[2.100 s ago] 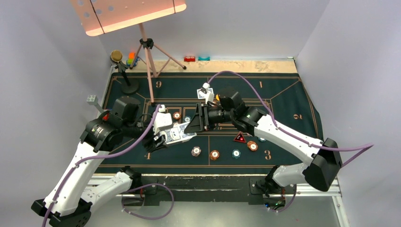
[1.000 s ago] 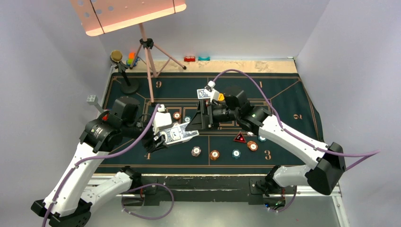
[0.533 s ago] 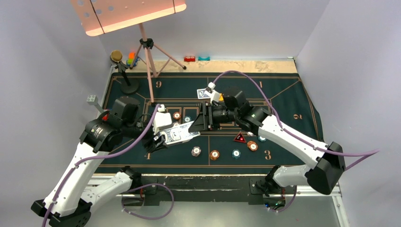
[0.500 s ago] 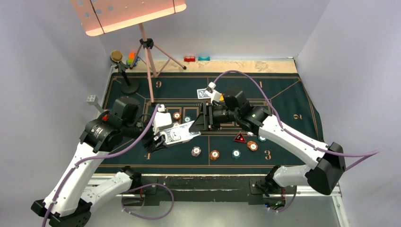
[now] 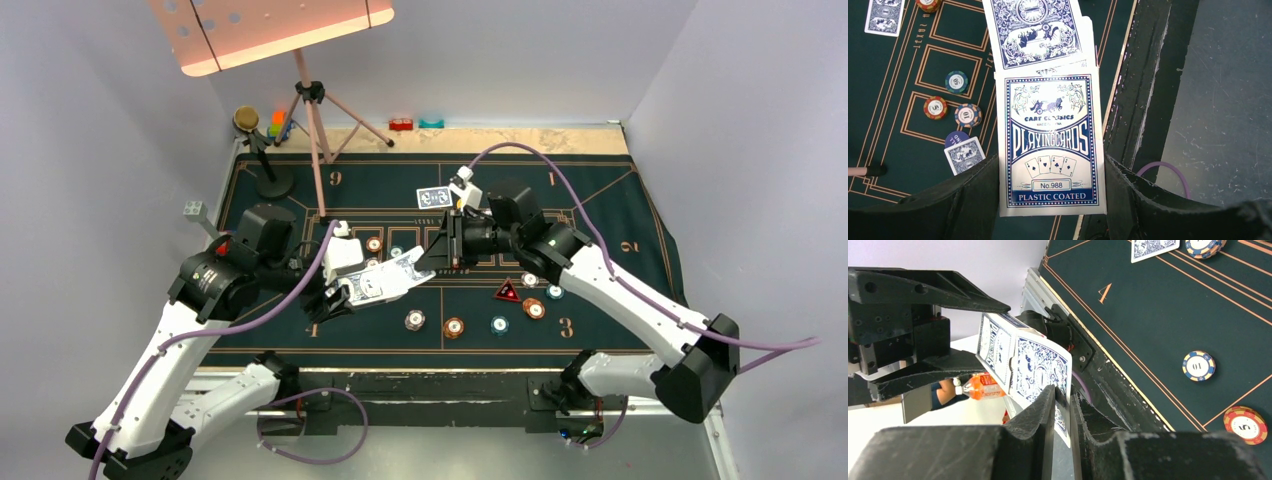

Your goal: Distribute texas hold em gaming equipment

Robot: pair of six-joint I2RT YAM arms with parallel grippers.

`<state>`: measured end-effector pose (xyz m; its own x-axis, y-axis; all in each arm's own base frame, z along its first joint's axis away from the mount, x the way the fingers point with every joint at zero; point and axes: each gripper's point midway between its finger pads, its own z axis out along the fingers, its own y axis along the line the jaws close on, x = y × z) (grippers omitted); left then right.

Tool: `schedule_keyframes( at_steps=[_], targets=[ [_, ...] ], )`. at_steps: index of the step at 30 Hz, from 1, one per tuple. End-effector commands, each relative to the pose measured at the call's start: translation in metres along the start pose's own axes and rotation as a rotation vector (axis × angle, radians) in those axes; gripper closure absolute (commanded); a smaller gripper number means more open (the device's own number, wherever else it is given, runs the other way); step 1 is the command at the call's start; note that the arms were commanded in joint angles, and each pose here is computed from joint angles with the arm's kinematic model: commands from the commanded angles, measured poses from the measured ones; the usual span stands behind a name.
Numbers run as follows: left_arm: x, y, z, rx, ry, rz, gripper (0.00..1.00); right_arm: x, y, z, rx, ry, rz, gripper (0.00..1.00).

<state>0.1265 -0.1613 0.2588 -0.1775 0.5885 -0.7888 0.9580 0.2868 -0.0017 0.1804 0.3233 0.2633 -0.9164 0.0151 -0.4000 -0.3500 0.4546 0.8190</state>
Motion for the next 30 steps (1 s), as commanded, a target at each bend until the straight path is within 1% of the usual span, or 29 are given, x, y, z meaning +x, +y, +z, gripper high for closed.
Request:
schedule_keyframes(
  at_steps=[1, 9, 12, 15, 17, 20, 24, 27, 30],
  targets=[
    [-0.024, -0.001, -0.011, -0.014, -0.085, 0.041, 1.0, -0.018, 0.021, -0.022, -0.028, -0.078, -0.052, 0.82],
    [-0.022, -0.001, -0.011, -0.018, -0.082, 0.043, 1.0, -0.03, 0.027, -0.051, -0.037, -0.135, -0.055, 0.86],
    [-0.021, 0.0, -0.01, -0.018, -0.077, 0.041, 1.0, -0.035, 0.025, -0.066, -0.035, -0.168, -0.046, 0.93],
    [-0.02, -0.001, -0.01, -0.017, -0.075, 0.042, 1.0, -0.037, 0.012, -0.079, 0.003, -0.194, -0.036, 0.99],
    [-0.021, -0.001, -0.011, -0.018, -0.076, 0.041, 1.0, -0.037, -0.007, -0.085, 0.037, -0.208, -0.009, 1.0],
    [-0.023, -0.002, -0.012, -0.015, -0.085, 0.042, 1.0, -0.028, -0.043, -0.078, 0.077, -0.192, 0.047, 1.0],
    [-0.026, -0.003, -0.013, -0.01, -0.093, 0.039, 1.0, -0.012, -0.101, -0.05, 0.133, -0.16, 0.121, 1.0],
    [-0.026, -0.004, -0.014, -0.006, -0.094, 0.038, 1.0, -0.003, -0.142, -0.031, 0.202, -0.139, 0.142, 1.0],
    [-0.027, -0.005, -0.014, -0.004, -0.096, 0.039, 1.0, 0.001, -0.17, -0.015, 0.231, -0.13, 0.157, 1.0]
  ],
)
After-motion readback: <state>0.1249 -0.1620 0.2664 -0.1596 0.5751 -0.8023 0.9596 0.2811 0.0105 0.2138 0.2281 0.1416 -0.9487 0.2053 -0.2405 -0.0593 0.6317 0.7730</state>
